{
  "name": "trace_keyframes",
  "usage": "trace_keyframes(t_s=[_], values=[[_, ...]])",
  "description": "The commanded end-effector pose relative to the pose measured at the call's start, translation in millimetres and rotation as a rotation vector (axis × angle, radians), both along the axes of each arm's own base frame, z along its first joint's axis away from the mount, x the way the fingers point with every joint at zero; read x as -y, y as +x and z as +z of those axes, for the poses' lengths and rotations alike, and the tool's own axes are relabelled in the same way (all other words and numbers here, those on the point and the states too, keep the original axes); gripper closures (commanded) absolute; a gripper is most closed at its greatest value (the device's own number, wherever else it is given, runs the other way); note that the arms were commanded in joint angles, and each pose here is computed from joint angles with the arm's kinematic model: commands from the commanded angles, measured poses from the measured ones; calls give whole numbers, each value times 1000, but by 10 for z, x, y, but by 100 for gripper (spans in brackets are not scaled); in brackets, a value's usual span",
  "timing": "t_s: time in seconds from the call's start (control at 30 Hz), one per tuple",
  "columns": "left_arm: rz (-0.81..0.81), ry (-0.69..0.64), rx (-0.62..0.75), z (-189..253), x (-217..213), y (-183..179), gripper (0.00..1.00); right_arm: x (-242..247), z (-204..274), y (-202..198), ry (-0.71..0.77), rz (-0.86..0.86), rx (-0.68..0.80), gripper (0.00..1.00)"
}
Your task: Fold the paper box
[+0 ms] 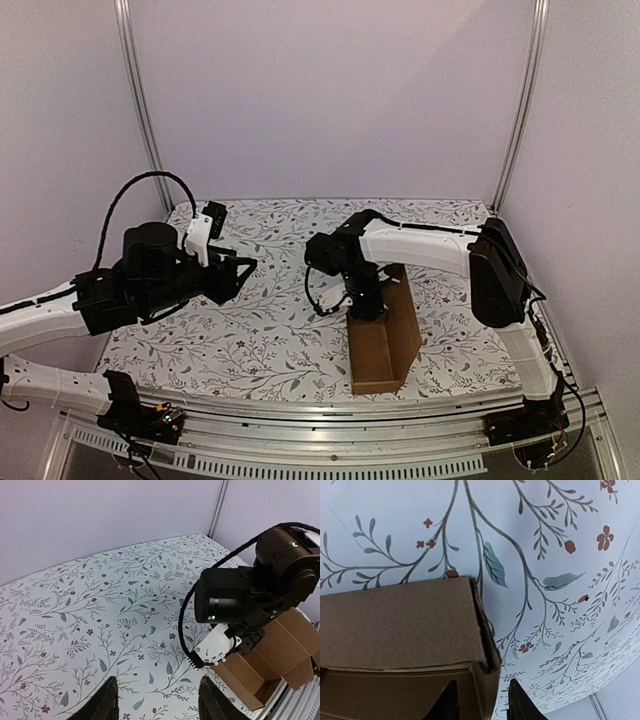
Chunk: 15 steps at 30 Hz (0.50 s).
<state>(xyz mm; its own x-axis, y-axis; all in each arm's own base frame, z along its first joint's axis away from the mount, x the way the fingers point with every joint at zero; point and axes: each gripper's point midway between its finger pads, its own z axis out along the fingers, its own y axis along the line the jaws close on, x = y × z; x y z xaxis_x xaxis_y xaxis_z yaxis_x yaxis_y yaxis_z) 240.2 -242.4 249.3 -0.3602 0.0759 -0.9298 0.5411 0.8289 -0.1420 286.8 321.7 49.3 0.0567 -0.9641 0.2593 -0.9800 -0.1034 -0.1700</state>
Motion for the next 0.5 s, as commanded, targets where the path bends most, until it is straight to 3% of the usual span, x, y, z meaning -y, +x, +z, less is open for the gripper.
trace_keyframes(t_s=[0.0,0.17,0.47], values=[[13,30,-10,-101,-35,15,46,224,395,-228,-26,-23,-70,66],[5,21,-13,-100,-10,12,41,15,736,-229,164,-65,-31,60],[-117,43,-44,-147,258,-12,35,125,1696,-65,422,-228,223,52]])
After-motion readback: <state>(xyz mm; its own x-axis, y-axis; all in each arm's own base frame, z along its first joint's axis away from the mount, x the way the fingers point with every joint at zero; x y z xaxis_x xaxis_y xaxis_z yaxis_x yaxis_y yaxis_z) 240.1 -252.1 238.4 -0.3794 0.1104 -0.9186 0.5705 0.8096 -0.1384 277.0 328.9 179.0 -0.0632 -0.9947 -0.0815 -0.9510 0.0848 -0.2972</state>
